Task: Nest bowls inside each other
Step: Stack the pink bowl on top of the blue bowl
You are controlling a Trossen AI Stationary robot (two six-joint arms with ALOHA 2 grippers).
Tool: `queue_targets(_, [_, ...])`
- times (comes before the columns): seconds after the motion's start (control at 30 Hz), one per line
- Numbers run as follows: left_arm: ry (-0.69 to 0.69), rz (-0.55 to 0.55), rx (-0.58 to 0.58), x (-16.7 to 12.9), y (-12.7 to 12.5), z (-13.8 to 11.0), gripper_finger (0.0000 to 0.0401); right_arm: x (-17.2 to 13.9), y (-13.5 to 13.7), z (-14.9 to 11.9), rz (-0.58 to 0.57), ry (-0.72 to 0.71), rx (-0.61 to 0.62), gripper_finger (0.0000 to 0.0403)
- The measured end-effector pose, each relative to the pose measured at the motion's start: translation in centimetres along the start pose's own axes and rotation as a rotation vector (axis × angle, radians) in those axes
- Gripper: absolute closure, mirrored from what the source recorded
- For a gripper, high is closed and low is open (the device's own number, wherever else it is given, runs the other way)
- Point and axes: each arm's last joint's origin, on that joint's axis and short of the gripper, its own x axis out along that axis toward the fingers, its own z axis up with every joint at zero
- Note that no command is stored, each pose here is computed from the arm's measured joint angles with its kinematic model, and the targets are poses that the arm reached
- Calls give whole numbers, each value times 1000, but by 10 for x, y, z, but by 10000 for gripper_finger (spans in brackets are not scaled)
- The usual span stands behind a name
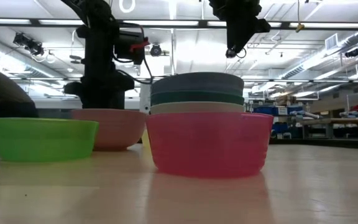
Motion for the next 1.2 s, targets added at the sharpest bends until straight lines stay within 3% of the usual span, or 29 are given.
queue_targets(0.07, [-2, -20, 10, 0, 0, 1, 384, 0, 0, 0, 0, 0, -6, 284])
queue_targets(0.5, [5, -88, 11, -13, 2, -3, 391, 0, 0, 0, -1, 1, -8, 284])
queue_targets(0.63, [-36, -195, 16, -38, 3, -6, 391, 0, 0, 0, -4, 1, -7, 284])
queue_targets(0.8, [-211, -365, 38, -105, -2, 0, 391, 0, -3, -1, -57, -5, -5, 284])
queue_targets(0.93, [-315, -380, 65, -147, -8, 3, 391, -2, -10, -7, -150, 25, 20, 284])
queue_targets(1.07, [-352, -364, 75, -162, -17, 8, 391, -15, -21, -17, -242, 22, 56, 285])
queue_targets(1.2, [-312, -351, 83, -151, -33, 12, 391, -38, -29, -26, -228, -61, 110, 284])
